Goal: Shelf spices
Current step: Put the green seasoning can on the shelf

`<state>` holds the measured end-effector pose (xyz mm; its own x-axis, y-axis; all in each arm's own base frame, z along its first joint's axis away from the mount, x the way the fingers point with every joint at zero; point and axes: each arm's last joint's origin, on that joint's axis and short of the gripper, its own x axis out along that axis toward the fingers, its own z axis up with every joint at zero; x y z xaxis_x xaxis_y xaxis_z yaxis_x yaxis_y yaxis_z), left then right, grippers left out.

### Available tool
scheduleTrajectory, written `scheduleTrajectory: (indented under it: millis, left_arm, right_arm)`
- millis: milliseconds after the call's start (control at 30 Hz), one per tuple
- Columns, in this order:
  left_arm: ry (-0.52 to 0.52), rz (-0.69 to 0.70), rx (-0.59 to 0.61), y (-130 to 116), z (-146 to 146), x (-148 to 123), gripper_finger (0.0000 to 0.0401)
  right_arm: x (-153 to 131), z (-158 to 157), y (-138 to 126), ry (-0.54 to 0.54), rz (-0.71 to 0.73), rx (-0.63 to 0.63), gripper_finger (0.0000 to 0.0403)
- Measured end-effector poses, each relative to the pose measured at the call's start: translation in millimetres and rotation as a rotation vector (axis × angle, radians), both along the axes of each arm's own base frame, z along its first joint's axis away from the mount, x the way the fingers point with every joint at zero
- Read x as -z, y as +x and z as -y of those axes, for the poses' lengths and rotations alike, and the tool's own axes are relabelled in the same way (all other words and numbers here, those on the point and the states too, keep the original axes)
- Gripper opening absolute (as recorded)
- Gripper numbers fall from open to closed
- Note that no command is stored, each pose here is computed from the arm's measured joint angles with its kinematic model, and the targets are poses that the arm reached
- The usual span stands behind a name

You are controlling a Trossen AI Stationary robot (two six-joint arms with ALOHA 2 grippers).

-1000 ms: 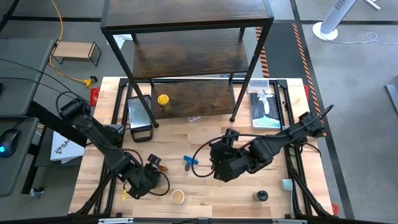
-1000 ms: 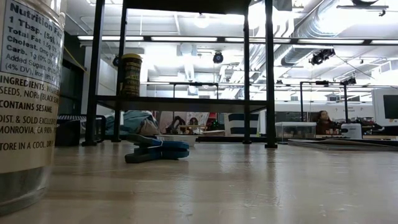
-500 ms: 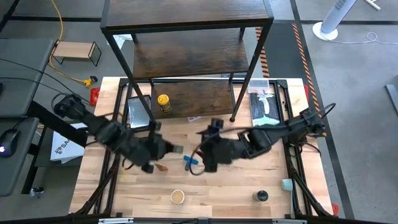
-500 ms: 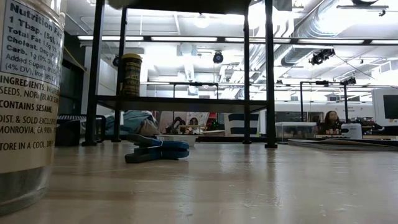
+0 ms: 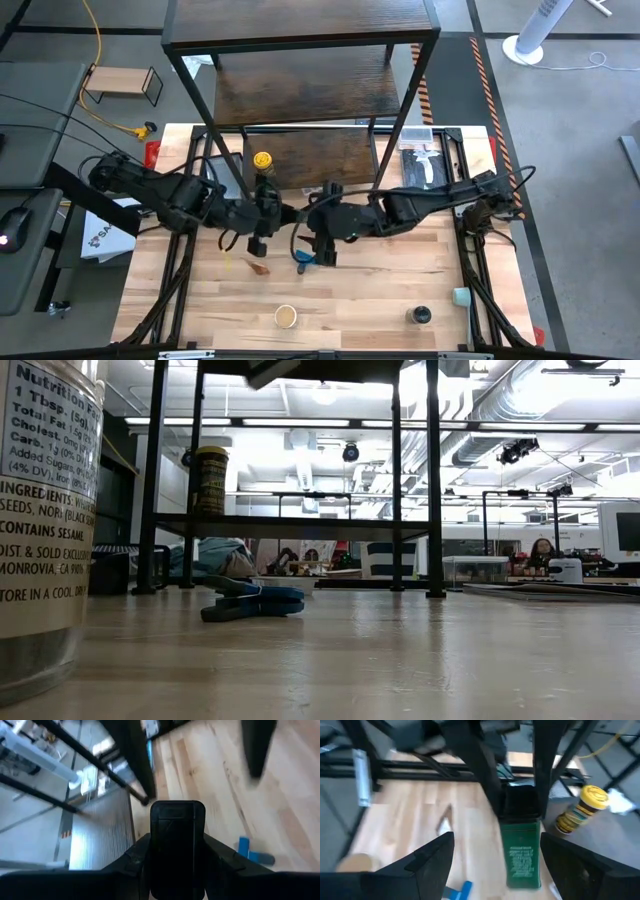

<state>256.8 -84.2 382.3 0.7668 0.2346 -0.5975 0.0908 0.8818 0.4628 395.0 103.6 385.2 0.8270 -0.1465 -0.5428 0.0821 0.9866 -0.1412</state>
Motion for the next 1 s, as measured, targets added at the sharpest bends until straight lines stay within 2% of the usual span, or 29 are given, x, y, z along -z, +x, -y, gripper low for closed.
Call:
scheduleTrajectory:
  millis: [133,267,333,433,567,667,767,867,1000]
  left_arm:
    - [0.015,0.044,0.027,3.8,0.5,-4.1,0.0118]
    - [0.038,0.030,0.056,3.5,0.7,-4.0,0.0118]
    - [0.041,0.030,0.060,3.6,0.7,-4.1,0.0118]
    - [0.039,0.036,0.060,2.7,0.5,-5.2,0.0118]
    - [0.011,0.078,0.056,2.9,0.6,-9.4,0.0118]
    - [-0.017,0.103,0.057,-0.1,0.8,-13.1,0.0119]
    - [-0.065,0.126,0.046,-8.2,-1.7,-19.1,0.0173]
    - [-0.165,0.148,0.017,-28.2,-7.0,-29.5,0.0241]
    - [-0.317,0.175,-0.074,-56.0,-13.2,-38.8,0.0284]
  right_arm:
    - [9.8,3.9,7.7,-0.039,-0.019,0.048,0.0291]
    - [15.3,5.7,11.6,-0.027,-0.023,0.097,0.0290]
    - [15.7,5.5,11.7,-0.023,-0.021,0.107,0.0276]
    - [15.6,5.3,11.7,-0.031,-0.018,0.114,0.0217]
    - [15.8,5.1,10.9,-0.069,-0.023,0.123,0.0091]
    - [14.1,4.6,10.9,-0.050,-0.009,0.123,0.0086]
    - [13.3,5.2,11.5,-0.005,0.007,0.148,0.0086]
    - [17.5,7.2,10.7,0.002,-0.022,0.167,0.0086]
    - [21.1,7.1,7.3,0.017,-0.067,0.177,0.0086]
